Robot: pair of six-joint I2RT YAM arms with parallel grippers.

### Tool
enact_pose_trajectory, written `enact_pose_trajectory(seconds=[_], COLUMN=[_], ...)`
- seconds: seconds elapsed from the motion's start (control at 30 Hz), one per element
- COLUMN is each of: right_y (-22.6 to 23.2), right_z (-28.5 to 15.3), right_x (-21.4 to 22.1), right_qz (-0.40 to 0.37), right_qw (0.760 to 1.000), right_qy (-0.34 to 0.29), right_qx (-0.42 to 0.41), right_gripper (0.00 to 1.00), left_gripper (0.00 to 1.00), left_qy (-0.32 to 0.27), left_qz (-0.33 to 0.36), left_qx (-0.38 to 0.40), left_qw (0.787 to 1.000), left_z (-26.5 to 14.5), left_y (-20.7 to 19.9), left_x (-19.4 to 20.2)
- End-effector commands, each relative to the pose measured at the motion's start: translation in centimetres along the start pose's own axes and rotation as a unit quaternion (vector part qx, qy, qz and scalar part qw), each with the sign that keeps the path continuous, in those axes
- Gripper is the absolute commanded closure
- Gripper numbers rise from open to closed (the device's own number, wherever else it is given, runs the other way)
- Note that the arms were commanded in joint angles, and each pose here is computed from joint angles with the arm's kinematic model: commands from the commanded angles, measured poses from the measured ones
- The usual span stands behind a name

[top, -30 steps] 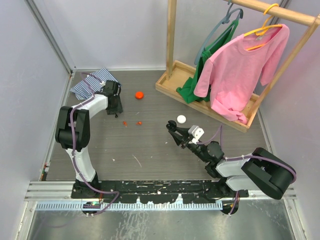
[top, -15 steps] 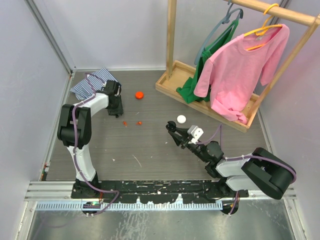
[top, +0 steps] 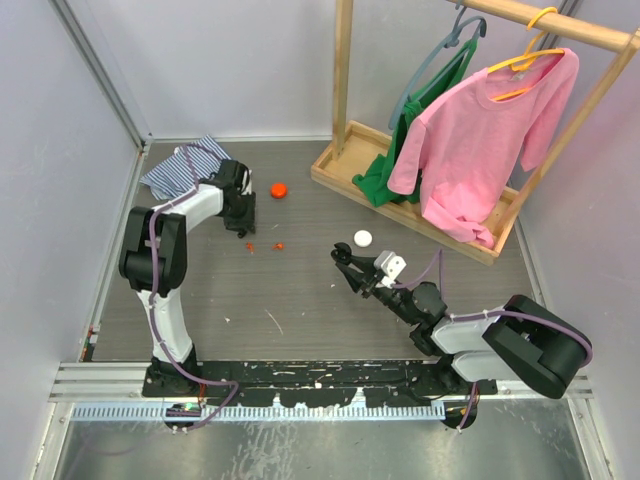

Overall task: Insert the wireless bluetooth earbuds into the charging case
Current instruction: Pick up the earbud from the center of the board.

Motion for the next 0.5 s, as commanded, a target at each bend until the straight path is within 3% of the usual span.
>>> enact_pose_trajectory(seconds=[0.0, 0.47], right_y=[-0.58, -0.41], right_z=[1.02, 1.14], right_x=[-1.87, -1.73], right_qz=[-0.008, -0.005], right_qw=[0.999, 0.999], right_qy=[-0.04, -0.037], right_qx=[0.007, 0.001], right_gripper=[0.87, 0.87], left_gripper=[0.65, 0.67], left_qy=[0.026, 0.026], left_qz=[0.018, 0.023], left_qx=[0.012, 0.007], left_qw=[0.999, 0.999], left_z=[-0.51, -0.85], left_y=[-0.52, -0.56], left_x=[0.84, 0.49])
Point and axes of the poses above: each gripper's point midway between its finger pads, its own z axis out along the fingers, its own y axis along the line the jaws close on, x = y × z, the point moved 4 cm from there along -z, back along the fingers, and after that the axes turned 13 degrees about -z, right-handed, at the moved point
